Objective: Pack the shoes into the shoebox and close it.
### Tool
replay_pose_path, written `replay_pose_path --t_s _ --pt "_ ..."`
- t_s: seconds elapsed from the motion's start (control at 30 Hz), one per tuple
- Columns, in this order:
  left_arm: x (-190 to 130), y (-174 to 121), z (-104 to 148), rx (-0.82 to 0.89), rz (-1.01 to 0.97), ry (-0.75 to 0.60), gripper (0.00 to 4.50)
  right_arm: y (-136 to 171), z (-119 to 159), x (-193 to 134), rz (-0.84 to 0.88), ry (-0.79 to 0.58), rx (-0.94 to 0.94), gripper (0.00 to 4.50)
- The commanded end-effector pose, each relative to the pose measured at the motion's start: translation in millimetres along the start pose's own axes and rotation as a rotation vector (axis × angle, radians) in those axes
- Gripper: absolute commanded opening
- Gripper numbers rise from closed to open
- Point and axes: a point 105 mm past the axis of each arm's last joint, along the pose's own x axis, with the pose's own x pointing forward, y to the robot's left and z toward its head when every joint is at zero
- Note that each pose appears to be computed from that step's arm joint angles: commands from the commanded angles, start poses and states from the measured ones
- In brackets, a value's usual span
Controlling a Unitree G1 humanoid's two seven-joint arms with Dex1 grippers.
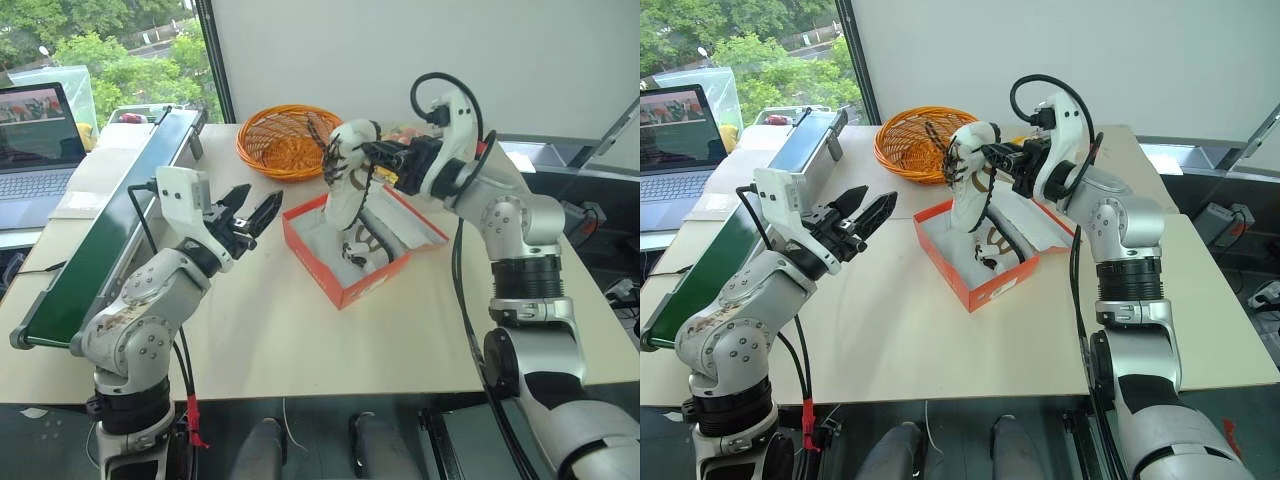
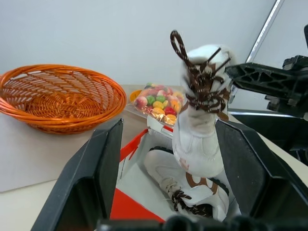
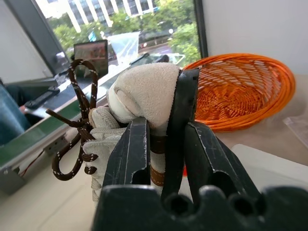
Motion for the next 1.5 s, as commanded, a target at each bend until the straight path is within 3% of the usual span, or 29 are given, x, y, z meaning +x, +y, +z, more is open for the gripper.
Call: replay_pose_path --t_s 0.03,0.73,0.93,1.2,1.27,1.5 --pt "-4 -7 10 0.023 -0.013 -0.038 3.24 11 9 4 0.08 0.018 -0.123 0.72" --pt "-13 -11 6 0.02 0.039 -0.041 3.24 6 -67 20 0.214 0.322 -0.246 0.72" --pt "-14 -12 -1 0.037 0.047 -0.025 3.24 -4 -94 29 0.176 0.397 -0.281 0.72" --pt "-15 -18 -1 0.049 0.047 -0.029 3.24 -13 -109 39 0.105 0.41 -0.303 0.72" --pt "-15 -17 -1 0.05 0.048 -0.029 3.28 -16 -115 38 0.083 0.409 -0.298 1.61" --pt "-12 -18 1 0.051 0.042 -0.038 3.28 -17 -104 42 0.057 0.343 -0.277 3.9"
